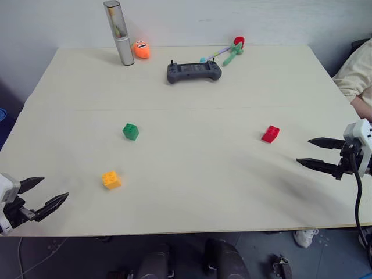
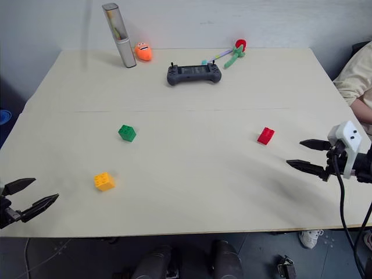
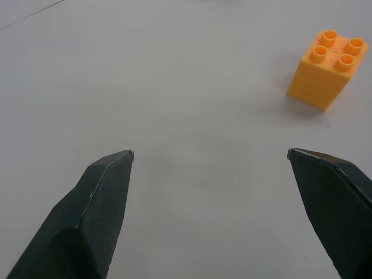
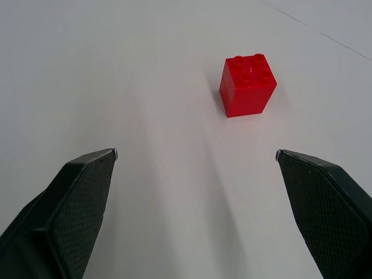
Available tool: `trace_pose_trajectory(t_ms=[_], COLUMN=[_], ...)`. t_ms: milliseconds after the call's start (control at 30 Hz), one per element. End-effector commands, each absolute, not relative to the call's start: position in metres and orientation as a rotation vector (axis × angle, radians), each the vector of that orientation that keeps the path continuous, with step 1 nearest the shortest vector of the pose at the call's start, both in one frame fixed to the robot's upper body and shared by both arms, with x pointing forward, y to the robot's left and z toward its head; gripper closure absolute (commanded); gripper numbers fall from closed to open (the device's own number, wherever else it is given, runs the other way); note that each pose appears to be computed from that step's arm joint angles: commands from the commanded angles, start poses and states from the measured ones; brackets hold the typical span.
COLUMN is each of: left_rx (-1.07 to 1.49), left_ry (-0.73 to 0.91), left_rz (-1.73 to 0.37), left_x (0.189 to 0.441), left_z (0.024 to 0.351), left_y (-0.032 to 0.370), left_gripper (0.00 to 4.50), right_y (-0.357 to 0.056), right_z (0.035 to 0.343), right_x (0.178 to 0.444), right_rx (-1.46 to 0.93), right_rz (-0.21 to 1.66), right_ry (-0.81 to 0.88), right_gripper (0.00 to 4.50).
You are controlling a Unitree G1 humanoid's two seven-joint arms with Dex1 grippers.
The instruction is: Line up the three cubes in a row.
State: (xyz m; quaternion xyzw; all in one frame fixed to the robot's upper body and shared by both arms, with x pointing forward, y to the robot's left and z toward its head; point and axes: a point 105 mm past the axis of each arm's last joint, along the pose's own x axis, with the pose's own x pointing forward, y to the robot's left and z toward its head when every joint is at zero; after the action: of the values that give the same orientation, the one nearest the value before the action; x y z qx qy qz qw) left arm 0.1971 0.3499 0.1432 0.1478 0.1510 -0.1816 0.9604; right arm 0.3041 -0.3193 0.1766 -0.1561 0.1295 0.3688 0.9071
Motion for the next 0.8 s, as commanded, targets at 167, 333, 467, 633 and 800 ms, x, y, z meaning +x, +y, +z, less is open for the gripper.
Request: trace_pose_trajectory(t_ms=[167,333,467,633,800], left_rx=[0.309,0.309,0.306,0.322,0.405], left_ry=[0.278,0.262,0.233,0.196,0.147], left_rz=[-0.392,-0.535,-0.754,-1.082,-1.28], left_x=[0.204,0.221,0.234,0.241,0.242], left_z=[0.152,0.163,0.184,0.216,0.234], left_y=[0.343,0.317,0.281,0.222,0.179], left_gripper=[0.04,0.04,0.04,0.04,0.04], right_y=[-0.316,-0.3,-0.282,-0.272,-0.273], right_z=[0.192,0.201,0.206,0.201,0.195], right_x=[0.307,0.317,0.335,0.373,0.395], right_rx=[-0.37,-0.421,-0.467,-0.544,-0.551], right_rz=[0.735,0.782,0.832,0.783,0.745], right_ry=[0.205,0.196,0.2,0.271,0.315], right_gripper=[0.0,0.0,0.0,0.0,0.0])
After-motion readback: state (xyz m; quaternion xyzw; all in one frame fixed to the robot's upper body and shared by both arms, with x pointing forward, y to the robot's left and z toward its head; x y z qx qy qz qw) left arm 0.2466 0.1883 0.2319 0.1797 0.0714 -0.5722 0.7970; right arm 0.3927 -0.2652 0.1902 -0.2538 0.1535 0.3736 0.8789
